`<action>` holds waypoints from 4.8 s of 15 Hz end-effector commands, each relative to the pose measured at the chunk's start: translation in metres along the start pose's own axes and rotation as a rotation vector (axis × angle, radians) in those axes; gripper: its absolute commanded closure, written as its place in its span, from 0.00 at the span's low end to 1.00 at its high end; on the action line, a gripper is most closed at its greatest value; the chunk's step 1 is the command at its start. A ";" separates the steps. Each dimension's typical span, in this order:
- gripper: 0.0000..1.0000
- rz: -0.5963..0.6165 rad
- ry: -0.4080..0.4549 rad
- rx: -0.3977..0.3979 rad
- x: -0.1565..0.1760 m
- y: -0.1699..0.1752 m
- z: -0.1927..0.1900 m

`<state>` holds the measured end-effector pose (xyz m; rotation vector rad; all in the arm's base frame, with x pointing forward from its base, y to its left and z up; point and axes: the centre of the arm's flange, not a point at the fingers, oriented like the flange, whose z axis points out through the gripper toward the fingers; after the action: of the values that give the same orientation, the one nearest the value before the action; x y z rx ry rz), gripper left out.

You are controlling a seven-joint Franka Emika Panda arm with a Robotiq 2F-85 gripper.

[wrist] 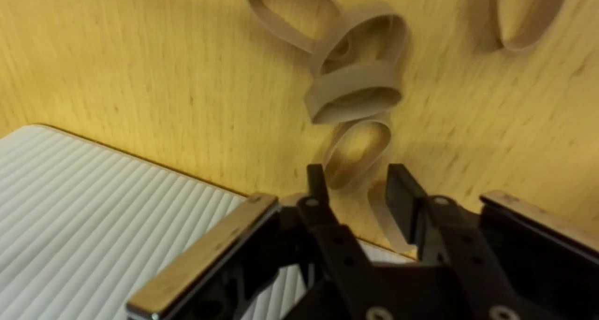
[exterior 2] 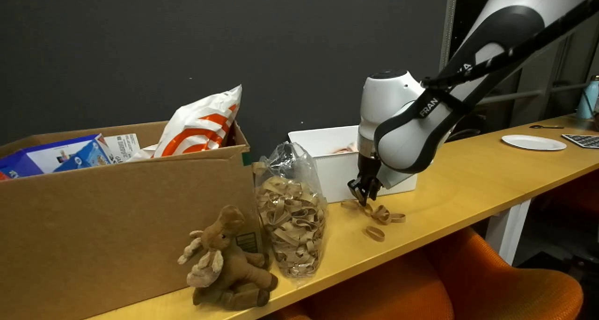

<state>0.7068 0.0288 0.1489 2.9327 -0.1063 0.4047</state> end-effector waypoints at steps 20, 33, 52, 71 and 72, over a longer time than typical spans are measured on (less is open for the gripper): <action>0.99 0.028 0.012 0.024 -0.015 0.011 -0.002; 0.99 0.044 0.010 0.005 -0.057 0.037 -0.066; 0.37 0.016 -0.046 0.031 -0.064 0.032 -0.024; 0.00 0.241 -0.082 0.041 -0.054 0.026 -0.009; 0.00 0.278 -0.101 0.042 -0.054 0.028 -0.010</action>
<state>0.6462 0.0105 0.1409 2.9873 -0.3843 0.3404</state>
